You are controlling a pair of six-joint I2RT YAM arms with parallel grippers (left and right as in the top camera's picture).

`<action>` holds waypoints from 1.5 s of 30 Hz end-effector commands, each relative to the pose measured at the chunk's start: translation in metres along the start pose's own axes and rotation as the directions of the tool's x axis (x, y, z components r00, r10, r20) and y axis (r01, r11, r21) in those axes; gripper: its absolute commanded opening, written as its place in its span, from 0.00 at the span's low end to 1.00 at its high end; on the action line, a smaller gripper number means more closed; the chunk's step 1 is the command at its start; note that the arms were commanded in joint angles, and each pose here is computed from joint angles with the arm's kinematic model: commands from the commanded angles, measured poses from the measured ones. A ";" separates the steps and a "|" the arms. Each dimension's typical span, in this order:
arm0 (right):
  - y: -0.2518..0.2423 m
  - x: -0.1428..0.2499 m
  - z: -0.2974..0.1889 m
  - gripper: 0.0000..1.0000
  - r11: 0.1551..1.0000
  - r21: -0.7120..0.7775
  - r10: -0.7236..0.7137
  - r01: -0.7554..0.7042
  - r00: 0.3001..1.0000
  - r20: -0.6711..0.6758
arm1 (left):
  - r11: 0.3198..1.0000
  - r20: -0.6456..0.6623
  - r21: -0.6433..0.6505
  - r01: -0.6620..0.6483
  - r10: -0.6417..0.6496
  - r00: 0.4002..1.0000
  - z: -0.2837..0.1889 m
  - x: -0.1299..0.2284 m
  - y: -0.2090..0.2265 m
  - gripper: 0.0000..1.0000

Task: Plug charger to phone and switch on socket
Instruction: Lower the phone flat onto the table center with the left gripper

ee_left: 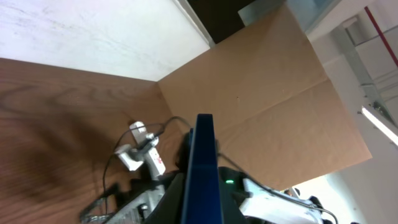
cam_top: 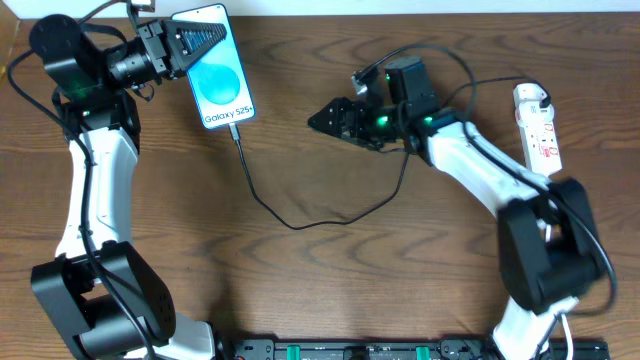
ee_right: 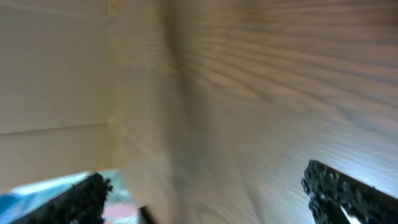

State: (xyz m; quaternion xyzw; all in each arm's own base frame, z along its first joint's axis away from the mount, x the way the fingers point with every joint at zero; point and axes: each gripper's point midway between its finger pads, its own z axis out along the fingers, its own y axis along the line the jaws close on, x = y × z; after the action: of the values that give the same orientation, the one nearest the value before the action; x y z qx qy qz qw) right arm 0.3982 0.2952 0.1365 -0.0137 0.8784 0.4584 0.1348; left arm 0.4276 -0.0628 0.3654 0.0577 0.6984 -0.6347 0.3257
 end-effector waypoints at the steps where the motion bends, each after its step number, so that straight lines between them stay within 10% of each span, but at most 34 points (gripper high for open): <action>1: 0.001 -0.026 -0.039 0.99 0.970 0.222 -0.139 0.098 0.974 0.179 | 0.999 -0.034 0.023 -0.030 0.031 0.999 0.007 0.007 -0.014 0.07; 15: -0.001 -0.015 -0.135 0.99 0.854 0.521 -0.205 0.018 0.930 0.304 | 0.999 -0.117 0.026 -0.019 0.022 0.993 0.052 0.061 0.024 0.07; 27: -0.009 -0.002 -0.139 0.99 0.838 0.546 -0.178 0.004 0.947 0.266 | 0.957 -0.034 -0.275 0.098 -0.111 0.993 0.060 0.102 0.114 0.07; 45: -0.016 0.006 -0.140 0.99 0.821 0.570 -0.158 -0.008 0.957 0.241 | 0.920 -0.207 -0.342 0.190 -0.271 0.940 0.108 0.184 0.177 0.08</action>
State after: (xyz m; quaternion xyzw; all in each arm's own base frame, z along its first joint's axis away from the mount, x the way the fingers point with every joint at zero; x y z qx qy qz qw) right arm 0.3628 0.1757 0.1893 0.0605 0.9482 0.1757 0.2577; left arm 0.4140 -0.1821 0.1212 -0.0147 0.8299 -0.5325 0.1656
